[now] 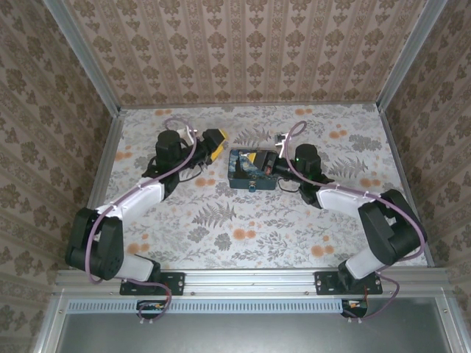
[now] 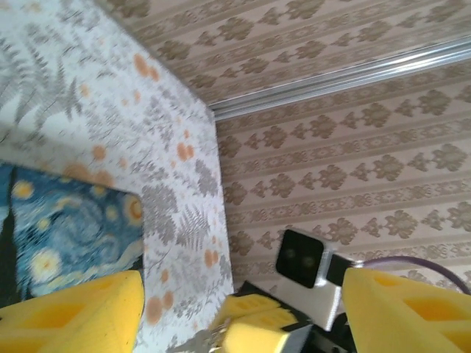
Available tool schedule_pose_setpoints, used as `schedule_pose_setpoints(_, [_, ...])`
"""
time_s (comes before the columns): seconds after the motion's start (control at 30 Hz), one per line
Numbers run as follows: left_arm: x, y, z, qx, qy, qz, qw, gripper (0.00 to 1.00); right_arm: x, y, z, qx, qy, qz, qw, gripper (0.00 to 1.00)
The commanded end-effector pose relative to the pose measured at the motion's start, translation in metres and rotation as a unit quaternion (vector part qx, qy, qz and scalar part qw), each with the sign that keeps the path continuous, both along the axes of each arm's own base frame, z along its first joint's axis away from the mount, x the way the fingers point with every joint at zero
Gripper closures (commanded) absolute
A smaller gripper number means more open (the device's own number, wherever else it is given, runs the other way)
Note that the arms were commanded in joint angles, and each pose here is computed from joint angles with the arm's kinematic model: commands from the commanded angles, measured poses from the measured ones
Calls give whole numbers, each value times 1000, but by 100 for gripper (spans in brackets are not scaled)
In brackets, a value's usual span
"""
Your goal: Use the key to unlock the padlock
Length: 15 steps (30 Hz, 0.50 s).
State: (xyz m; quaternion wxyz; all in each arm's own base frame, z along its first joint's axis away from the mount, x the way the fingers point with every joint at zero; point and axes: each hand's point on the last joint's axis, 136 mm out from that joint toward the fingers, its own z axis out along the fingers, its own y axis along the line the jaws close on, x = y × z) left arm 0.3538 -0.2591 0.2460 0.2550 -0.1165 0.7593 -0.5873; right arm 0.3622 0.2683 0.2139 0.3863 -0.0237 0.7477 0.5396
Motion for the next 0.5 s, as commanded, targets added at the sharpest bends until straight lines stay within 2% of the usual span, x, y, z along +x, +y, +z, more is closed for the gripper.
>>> schedule_pose_setpoints(0.0, [-7,-9,-5,4,41,-17,999,30,-4,-4,0,-90,-57,-11,994,100])
schedule_pose_setpoints(0.1, [-5,-18,-11,-6,75,-21,997,32,-9,-4,2,-166,-104,-28,980,100])
schedule_pose_setpoints(0.23, [-10,-41,-17,-14,115,-41,992,34,-16,-4,9,-255,-172,-53,950,100])
schedule_pose_setpoints(0.47, [-14,-57,-29,-13,151,-45,987,38,-22,-4,17,-343,-257,-103,897,100])
